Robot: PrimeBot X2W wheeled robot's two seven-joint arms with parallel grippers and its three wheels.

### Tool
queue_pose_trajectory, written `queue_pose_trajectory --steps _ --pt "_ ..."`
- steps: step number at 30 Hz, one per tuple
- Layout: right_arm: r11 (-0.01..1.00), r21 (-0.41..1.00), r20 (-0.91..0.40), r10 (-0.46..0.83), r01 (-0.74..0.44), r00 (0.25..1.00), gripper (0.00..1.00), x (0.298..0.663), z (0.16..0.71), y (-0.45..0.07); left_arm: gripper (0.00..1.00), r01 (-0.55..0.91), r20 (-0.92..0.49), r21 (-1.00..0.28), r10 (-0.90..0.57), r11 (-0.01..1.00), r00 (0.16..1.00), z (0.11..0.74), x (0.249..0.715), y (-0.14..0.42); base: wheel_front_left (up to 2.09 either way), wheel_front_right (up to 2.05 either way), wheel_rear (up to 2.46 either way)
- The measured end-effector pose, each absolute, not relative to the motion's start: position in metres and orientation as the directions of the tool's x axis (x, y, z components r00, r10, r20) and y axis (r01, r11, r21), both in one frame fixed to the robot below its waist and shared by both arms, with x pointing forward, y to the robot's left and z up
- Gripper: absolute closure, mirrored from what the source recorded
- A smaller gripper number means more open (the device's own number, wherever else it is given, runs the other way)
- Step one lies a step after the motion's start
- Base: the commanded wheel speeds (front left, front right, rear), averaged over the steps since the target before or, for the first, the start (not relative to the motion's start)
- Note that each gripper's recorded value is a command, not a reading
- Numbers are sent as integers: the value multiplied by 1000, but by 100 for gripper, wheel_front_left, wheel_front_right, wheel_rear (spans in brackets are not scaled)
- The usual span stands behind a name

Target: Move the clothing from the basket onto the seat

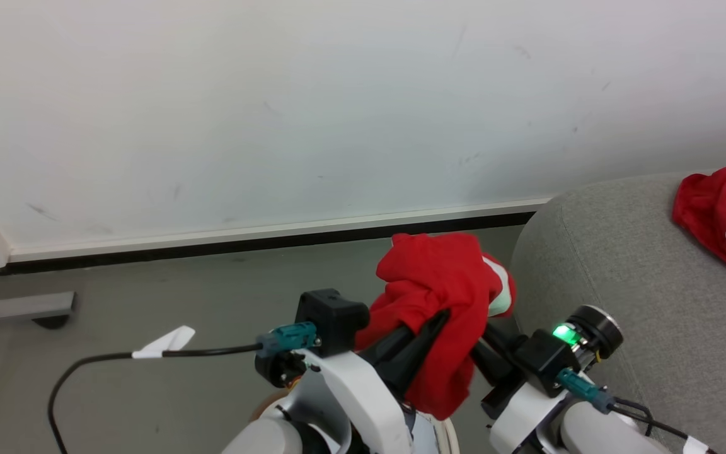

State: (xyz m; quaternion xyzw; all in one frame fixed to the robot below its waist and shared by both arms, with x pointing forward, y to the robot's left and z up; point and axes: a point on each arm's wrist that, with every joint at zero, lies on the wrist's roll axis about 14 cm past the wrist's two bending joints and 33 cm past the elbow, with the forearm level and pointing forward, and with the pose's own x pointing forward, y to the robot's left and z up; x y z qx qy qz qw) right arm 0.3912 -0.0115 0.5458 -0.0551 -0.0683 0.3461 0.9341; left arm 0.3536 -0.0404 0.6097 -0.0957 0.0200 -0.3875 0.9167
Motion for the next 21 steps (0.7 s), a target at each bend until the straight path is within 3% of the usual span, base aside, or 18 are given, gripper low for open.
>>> queue_pose_trajectory --steps 5,7,9,10,11,21 --pt "770 -153 99 636 -619 766 100 396 550 -24 100 677 29 -192 -685 711 728 605 360 -31 0 0 0" --pt "777 -147 110 627 -612 771 100 398 553 -27 91 670 28 -188 -678 719 735 603 363 -29 0 0 0" --pt "785 -145 112 618 -602 778 100 399 554 -33 59 663 25 -188 -671 725 741 601 365 -28 0 0 0" --pt "789 -144 114 613 -597 782 100 400 554 -36 18 662 25 -189 -670 726 742 600 366 -27 0 0 0" --pt "793 -143 119 608 -592 785 100 400 556 -38 0 658 26 -189 -666 729 745 599 366 -27 0 0 0" --pt "827 -144 153 561 -543 814 100 405 567 -61 0 645 26 -189 -653 740 757 587 369 -27 0 0 0"
